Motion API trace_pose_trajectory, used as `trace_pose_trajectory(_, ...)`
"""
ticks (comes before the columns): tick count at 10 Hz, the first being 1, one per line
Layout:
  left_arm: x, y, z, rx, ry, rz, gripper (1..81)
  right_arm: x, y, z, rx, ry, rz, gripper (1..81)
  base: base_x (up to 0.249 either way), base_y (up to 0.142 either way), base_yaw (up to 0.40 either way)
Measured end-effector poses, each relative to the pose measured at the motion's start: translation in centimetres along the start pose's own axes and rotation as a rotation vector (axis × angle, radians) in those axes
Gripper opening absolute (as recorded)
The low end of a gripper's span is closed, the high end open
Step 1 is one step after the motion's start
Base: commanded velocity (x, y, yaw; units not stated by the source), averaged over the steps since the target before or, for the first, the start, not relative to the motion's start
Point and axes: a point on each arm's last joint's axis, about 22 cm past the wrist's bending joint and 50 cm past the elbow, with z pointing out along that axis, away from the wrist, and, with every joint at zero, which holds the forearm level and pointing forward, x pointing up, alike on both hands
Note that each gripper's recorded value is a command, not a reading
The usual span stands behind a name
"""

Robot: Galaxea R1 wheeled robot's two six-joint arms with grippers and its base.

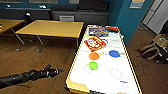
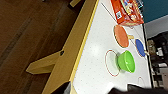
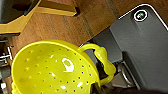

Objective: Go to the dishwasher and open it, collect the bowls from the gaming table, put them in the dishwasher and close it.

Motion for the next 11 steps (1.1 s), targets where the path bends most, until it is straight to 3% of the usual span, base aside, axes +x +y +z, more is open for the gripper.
trace_pose_trajectory(2, -1.1, 2.2, 3.0, -0.028, -0.039, 0.012, 81.1, 0.0, 0.0, 0.0, -0.001, 0.000, 0.001, 1.0, 0.000, 0.000, 0.000)
trace_pose_trajectory(5, -1.6, 3.3, 5.9, -0.031, -0.062, 0.017, 81.1, 0.0, 0.1, 0.0, -0.001, -0.001, 0.000, 1.0, 0.000, 0.000, 0.000)
trace_pose_trajectory(8, -1.5, 3.0, 6.7, -0.018, -0.070, 0.018, 81.1, 0.0, 0.1, -0.2, -0.002, 0.007, 0.004, 1.0, 0.000, 0.000, 0.000)
trace_pose_trajectory(11, -2.3, 5.1, 9.0, -0.046, -0.106, 0.038, 81.1, -0.6, 0.8, -1.0, -0.009, 0.032, 0.027, 1.0, 0.000, 0.000, 0.000)
